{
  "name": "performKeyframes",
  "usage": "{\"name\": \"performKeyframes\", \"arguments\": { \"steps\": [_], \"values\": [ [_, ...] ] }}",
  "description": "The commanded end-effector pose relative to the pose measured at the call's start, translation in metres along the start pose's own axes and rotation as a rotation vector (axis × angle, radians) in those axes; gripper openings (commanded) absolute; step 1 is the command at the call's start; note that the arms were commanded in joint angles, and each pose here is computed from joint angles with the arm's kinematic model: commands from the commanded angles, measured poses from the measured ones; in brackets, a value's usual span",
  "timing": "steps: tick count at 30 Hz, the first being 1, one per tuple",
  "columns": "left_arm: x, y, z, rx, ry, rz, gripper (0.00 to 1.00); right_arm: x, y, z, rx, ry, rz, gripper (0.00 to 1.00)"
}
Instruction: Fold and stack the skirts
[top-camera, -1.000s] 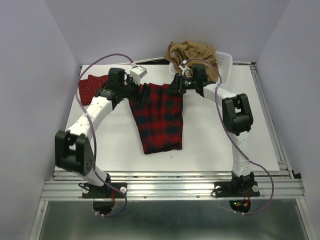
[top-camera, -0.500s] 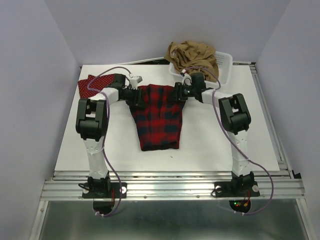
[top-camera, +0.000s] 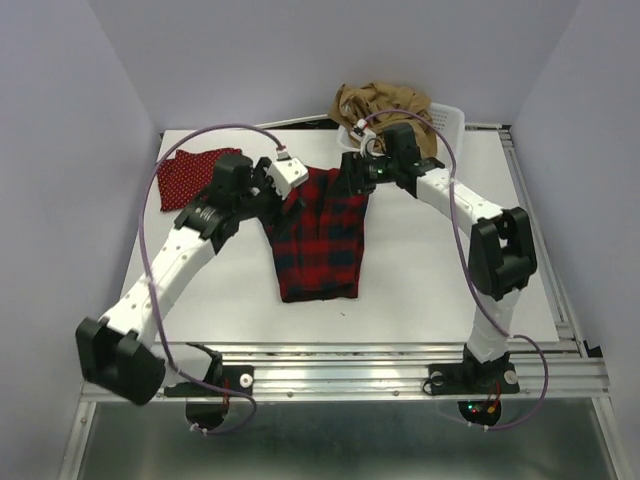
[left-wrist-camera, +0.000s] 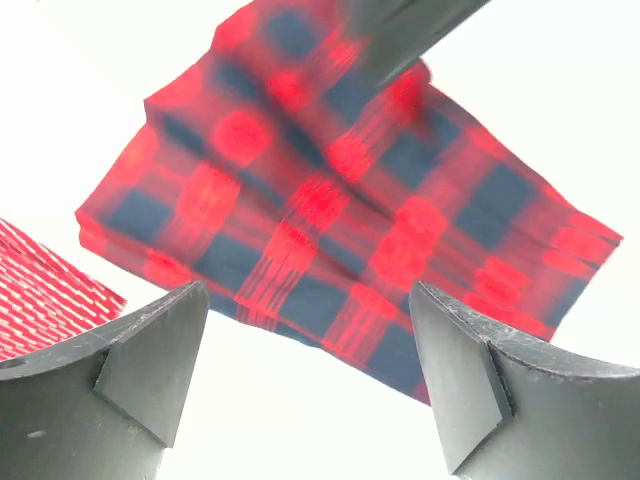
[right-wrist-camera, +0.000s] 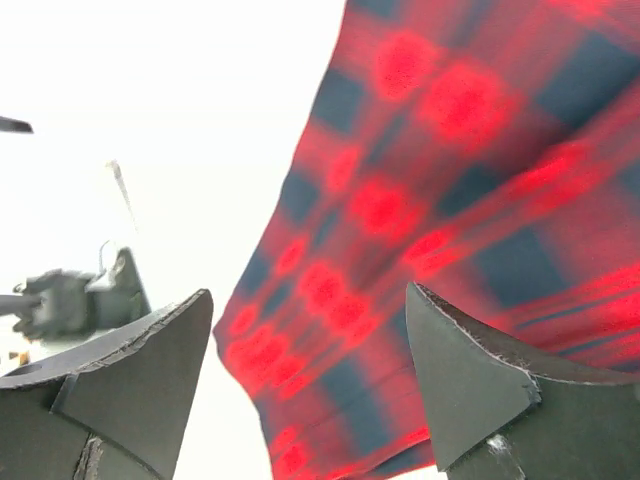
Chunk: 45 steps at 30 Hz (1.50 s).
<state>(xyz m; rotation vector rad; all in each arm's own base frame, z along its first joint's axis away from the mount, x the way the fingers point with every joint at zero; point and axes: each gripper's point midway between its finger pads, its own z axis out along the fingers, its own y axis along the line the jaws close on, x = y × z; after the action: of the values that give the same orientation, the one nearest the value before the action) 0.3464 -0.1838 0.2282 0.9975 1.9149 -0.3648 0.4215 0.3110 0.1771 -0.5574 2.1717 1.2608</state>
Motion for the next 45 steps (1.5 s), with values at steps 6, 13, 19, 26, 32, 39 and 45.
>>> {"name": "performKeyframes", "arguments": {
  "steps": [6,13,19,26,32,39,45],
  "values": [
    [0.059,-0.029,-0.032,-0.072,0.056,0.113,0.99,0.128,0.016,-0.064,0.251,0.215,0.228,1.0],
    [0.075,-0.064,-0.019,-0.119,0.044,0.26,0.99,0.204,0.013,-0.061,0.191,0.274,0.444,1.0],
    [0.087,-0.069,-0.017,-0.173,0.051,0.373,0.99,0.205,0.01,-0.042,0.113,0.228,0.538,1.0],
    [0.09,-0.082,-0.02,-0.127,0.014,0.535,0.99,0.211,0.007,-0.03,0.064,0.229,0.626,1.0],
    [0.08,-0.083,-0.026,-0.165,-0.073,0.55,0.99,0.208,0.019,-0.034,0.011,0.232,0.619,1.0],
    [0.068,-0.085,-0.043,-0.22,-0.235,0.529,0.99,0.204,0.033,-0.039,-0.03,0.206,0.7,1.0],
    [0.078,-0.096,-0.045,-0.181,-0.27,0.501,0.99,0.199,0.022,-0.03,-0.013,0.149,0.734,1.0]
  ]
}}
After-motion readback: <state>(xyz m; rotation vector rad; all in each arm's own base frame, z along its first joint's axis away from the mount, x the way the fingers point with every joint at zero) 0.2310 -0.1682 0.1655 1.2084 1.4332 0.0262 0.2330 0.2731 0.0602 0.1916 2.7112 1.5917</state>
